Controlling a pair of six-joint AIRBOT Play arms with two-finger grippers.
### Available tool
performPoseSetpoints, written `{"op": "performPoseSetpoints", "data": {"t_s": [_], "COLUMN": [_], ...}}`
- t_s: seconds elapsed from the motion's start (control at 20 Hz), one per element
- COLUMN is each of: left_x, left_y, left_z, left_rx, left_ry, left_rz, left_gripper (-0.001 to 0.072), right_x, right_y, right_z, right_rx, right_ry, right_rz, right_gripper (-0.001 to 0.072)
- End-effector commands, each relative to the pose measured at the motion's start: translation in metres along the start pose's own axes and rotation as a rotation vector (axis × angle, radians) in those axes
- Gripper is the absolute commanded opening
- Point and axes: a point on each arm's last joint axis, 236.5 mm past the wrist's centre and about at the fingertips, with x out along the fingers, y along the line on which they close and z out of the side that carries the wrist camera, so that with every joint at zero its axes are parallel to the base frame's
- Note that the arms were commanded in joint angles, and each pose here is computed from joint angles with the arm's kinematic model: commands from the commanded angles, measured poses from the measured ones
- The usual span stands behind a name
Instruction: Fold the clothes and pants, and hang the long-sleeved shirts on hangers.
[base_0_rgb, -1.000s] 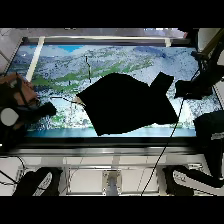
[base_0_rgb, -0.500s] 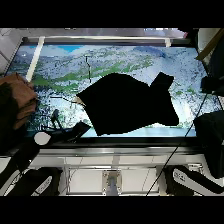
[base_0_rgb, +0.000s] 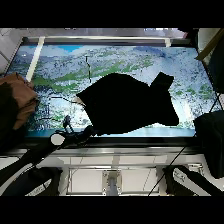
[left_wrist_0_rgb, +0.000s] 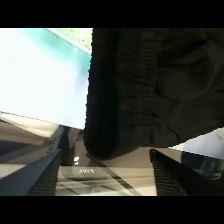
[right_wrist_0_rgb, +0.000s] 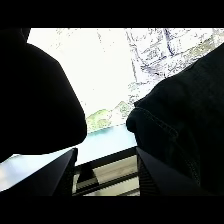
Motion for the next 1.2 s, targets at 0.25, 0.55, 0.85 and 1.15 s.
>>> {"op": "performPoseSetpoints", "data": {"t_s": [0.25,0.55,0.85,1.15], "left_x": [0.03,0.048,0.036,-0.074], "left_y": [-0.011,-0.02,-0.03,-0.034], "left_z": [0.013,0.0,0.032,0.137], "left_rx": [0.016,0.057,0.041,0.168], "left_ry": [0.016,0.061,-0.03,-0.299], "left_rz": [0.04,0.056,0.018,-0.027], "left_gripper": [0.0539,0.0292,0.0021,0.002], "right_x": [-0.001,-0.001,-0.002,0.034], "right_y": [0.001,0.006,-0.001,0.004], "right_z": [0.001,0.007,0.008,-0.013], "right_rx": [-0.007,-0.008,-0.117,-0.064], "right_ry": [-0.005,-0.032,-0.04,0.035], "right_rz": [0.006,0.028,-0.006,0.127], "right_gripper": [0.041,0.0409,0.0409,0.0411]}}
